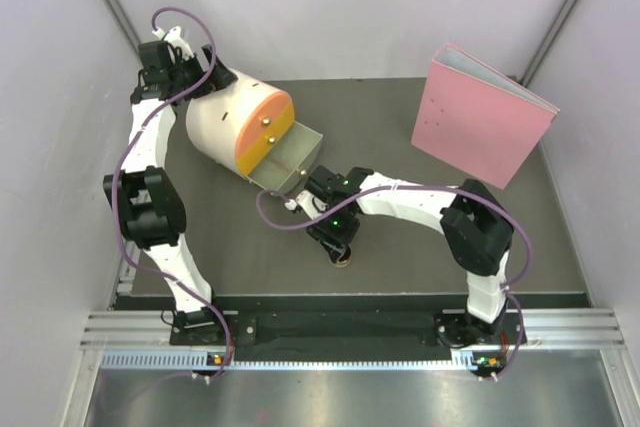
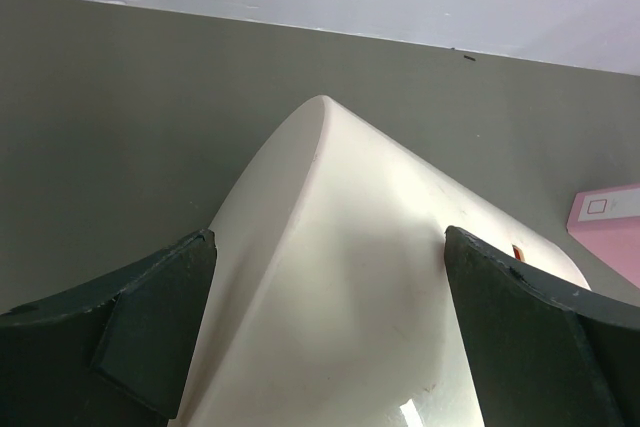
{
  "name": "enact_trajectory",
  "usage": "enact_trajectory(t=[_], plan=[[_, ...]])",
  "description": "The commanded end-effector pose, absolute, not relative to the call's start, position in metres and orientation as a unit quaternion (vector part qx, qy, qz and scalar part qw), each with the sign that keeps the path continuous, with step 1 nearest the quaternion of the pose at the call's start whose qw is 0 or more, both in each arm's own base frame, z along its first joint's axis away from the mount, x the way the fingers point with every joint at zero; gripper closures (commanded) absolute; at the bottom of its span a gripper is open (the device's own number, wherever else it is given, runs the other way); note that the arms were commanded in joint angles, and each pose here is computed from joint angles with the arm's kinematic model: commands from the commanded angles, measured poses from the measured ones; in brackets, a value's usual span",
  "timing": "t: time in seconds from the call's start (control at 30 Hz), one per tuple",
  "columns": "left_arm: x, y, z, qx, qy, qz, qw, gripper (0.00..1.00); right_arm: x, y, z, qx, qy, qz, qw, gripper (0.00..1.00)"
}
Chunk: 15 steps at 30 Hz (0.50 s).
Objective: Organize the makeup
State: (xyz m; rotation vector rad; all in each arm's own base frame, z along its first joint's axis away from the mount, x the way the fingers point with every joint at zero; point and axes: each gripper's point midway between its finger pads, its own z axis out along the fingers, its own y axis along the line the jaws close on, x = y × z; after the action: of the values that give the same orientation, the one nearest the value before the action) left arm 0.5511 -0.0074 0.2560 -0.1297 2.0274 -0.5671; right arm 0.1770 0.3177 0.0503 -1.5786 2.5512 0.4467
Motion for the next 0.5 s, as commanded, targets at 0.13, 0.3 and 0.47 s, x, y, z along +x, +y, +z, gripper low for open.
enact_trajectory(t=[0.13,0.3,0.47], plan=[[0.527,-0.013,0.193,-0.058,0.889,-0.221,0.396,0.01,0.191,0.333,0.058,-0.529,0.834,0.134,0.081,0.94],[0.527,-0.014,0.195,-0.057,0.888,-0.222,0.399,0.01,0.207,0.336,0.069,-0.527,0.834,0.114,0.114,0.98],[0.526,-0.014,0.195,-0.057,0.889,-0.222,0.398,0.01,0.227,0.359,0.096,-0.526,0.826,0.123,0.163,0.98]])
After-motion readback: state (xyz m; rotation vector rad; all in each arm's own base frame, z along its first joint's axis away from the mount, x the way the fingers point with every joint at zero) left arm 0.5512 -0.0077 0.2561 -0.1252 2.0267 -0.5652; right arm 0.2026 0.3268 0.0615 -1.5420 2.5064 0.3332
